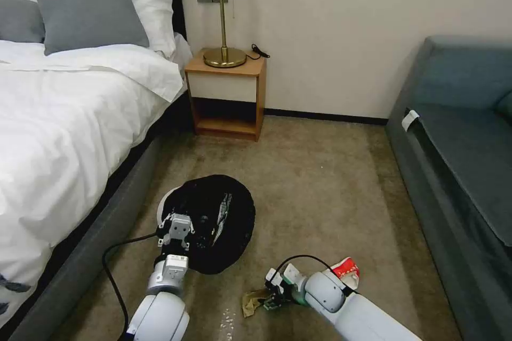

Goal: Pick up the trash bin, then pick up the garbage on the floor and place it into the trash bin.

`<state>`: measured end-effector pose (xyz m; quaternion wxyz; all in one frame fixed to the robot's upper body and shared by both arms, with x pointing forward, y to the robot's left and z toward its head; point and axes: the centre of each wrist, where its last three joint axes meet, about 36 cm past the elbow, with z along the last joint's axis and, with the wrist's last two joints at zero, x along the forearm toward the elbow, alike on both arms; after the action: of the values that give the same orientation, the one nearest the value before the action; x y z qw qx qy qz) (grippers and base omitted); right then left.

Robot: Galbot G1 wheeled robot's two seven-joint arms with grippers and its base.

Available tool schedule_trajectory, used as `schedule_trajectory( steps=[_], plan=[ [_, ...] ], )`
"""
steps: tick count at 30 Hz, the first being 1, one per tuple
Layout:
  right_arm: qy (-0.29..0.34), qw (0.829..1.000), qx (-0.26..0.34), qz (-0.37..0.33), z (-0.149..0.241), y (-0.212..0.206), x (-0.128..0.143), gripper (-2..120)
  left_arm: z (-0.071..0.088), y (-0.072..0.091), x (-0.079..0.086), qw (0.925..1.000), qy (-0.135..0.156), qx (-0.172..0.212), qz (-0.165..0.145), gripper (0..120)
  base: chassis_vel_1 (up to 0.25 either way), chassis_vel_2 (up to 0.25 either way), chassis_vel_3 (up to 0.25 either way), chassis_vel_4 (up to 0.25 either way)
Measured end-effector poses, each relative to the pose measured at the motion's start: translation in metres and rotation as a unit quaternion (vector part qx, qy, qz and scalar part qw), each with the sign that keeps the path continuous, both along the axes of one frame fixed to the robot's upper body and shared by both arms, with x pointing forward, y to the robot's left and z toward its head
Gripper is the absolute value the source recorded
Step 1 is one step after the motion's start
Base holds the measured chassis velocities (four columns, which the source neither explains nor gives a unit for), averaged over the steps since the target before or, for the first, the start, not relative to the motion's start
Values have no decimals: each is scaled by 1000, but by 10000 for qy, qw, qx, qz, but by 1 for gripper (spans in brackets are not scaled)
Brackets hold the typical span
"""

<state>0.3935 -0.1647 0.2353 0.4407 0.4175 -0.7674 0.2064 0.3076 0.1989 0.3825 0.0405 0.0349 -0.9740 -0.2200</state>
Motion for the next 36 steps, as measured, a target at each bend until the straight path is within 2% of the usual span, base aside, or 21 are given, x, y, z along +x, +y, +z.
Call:
schedule_trajectory(
  steps=[1,2,5,6,8,9,12,15,17,19,30,36],
  plan=[
    [1,10000,-5,-7,0,-1,0,59,1,0,0,10000,-10,-1,-1,4,0,0,0,0],
    [1,10000,-5,-7,0,-1,0,59,1,0,0,10000,-10,-1,-1,4,0,0,0,0],
    [-10,10000,-27,-31,1,-6,-1,45,2,1,0,10000,-29,1,3,4,0,0,0,0],
    [-10,10000,-27,-31,1,-6,-1,45,2,1,0,10000,-29,1,3,4,0,0,0,0],
    [-14,10000,-49,-49,2,-11,-1,35,3,1,0,10000,-40,-2,1,4,0,0,0,0],
    [-14,10000,-49,-49,2,-11,-1,35,3,1,0,10000,-40,-2,1,4,0,0,0,0],
    [-15,10000,-57,-73,2,-14,-2,20,3,1,-1,10000,-38,-2,-3,4,0,0,0,0],
    [-18,9999,-53,-86,3,-15,-2,15,3,1,-1,10000,-36,-2,-5,4,0,0,0,0],
    [-38,9999,-29,-137,5,-17,0,4,3,0,-1,10000,-39,-7,-12,4,0,0,0,0],
    [-53,9998,-6,-178,6,-18,1,0,2,0,-1,10000,-42,-8,-16,4,0,0,0,0],
    [-199,9932,660,-941,27,-19,15,0,-2,-1,-2,10000,-15,-51,-55,4,0,0,0,0],
    [-407,9820,875,-1622,38,-37,35,0,-3,3,0,9999,-26,-84,-65,4,0,0,0,0]
  ],
)
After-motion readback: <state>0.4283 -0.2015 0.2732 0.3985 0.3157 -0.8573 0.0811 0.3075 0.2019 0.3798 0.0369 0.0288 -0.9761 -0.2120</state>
